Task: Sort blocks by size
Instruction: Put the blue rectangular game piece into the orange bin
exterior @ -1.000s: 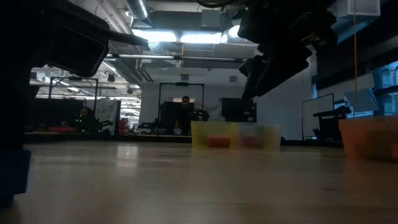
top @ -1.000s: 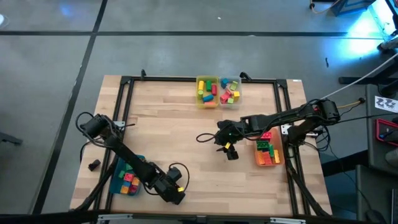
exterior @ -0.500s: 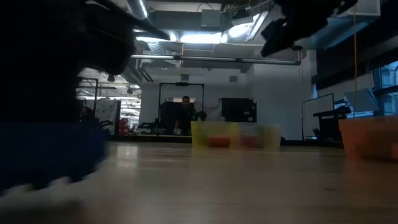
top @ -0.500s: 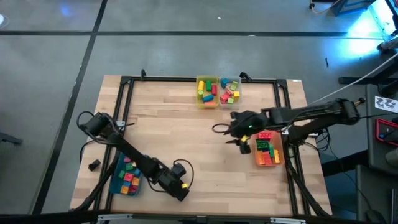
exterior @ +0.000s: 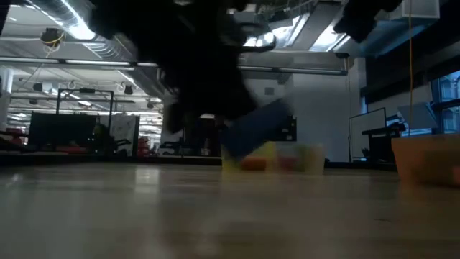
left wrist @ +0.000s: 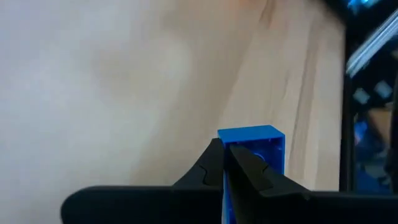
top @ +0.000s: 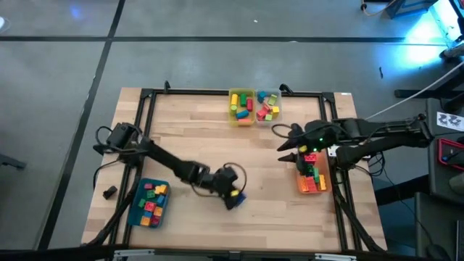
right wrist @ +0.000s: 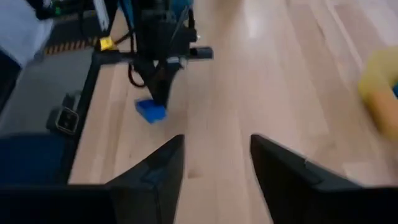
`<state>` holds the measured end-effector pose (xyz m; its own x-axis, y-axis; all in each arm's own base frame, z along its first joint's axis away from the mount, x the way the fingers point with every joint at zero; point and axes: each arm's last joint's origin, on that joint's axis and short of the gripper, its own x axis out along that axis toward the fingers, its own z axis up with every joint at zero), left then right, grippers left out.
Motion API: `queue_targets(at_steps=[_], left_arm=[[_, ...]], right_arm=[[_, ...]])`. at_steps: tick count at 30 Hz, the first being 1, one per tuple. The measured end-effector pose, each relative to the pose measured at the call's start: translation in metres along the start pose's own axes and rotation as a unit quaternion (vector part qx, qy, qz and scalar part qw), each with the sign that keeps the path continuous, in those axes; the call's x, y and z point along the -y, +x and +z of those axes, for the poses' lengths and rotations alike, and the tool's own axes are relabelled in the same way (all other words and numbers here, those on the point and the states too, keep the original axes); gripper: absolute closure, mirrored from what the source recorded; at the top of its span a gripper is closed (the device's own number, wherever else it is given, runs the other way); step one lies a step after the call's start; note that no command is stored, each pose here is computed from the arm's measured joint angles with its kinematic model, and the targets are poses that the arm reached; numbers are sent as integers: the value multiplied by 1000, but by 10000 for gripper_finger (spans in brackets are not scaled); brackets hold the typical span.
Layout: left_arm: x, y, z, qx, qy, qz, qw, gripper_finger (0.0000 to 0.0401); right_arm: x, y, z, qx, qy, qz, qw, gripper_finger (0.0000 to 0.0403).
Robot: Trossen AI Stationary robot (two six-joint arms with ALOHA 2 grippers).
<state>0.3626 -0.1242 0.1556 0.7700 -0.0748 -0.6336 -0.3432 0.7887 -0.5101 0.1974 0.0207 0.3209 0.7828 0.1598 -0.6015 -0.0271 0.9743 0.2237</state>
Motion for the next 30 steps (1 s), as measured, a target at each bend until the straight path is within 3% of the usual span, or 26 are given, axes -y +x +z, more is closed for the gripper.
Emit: queue_targets(at_steps=[7,13,17,25,30], left_arm=[[-23,4,62,136,95,-30,986,401],[-38,0,93,214,148,-26,965,401],[-43,-4,110,271,125,-27,954,401],[-62,-14,134,391,71,96,913,401],[-69,-18,143,420,57,112,899,401]], right_arm=[[2,-16,-10,-22,101,-21,994,219],[7,-15,-18,-47,116,-92,988,219],[9,-12,-16,-33,114,-133,984,219],[14,5,-3,31,104,-218,970,219],[15,26,7,53,75,-243,966,219]])
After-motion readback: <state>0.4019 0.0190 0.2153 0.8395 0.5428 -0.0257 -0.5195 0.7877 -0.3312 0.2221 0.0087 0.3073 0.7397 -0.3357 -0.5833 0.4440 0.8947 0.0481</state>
